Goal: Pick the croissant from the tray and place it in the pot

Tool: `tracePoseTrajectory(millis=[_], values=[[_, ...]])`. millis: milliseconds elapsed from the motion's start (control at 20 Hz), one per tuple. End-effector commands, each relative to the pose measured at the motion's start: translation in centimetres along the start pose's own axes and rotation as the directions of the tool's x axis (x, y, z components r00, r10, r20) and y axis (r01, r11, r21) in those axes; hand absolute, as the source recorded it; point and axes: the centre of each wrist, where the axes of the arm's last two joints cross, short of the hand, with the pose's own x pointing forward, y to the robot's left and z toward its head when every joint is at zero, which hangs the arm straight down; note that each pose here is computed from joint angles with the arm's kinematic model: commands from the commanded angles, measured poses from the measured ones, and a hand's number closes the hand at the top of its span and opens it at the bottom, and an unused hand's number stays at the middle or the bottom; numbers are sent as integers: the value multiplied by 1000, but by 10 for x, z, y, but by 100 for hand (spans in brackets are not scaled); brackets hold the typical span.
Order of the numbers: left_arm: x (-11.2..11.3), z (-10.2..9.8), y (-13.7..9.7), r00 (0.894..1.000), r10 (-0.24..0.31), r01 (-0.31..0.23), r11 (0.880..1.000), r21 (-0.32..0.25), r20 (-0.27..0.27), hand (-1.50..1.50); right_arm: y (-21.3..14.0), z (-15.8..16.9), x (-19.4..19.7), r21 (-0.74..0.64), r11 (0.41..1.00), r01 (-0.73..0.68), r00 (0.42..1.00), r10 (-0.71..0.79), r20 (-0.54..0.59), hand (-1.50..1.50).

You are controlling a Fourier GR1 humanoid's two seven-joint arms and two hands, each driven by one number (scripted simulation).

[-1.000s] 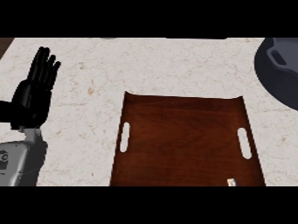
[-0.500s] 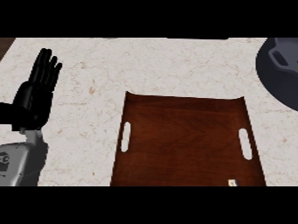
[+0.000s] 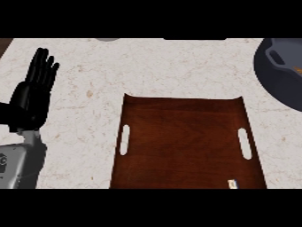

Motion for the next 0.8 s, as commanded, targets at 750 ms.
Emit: tracePoseTrajectory(millis=[750], values=[[0, 21, 17, 1000, -14, 14, 999, 34, -3, 0, -123, -10, -92, -153, 973, 171, 984, -162, 68, -150]])
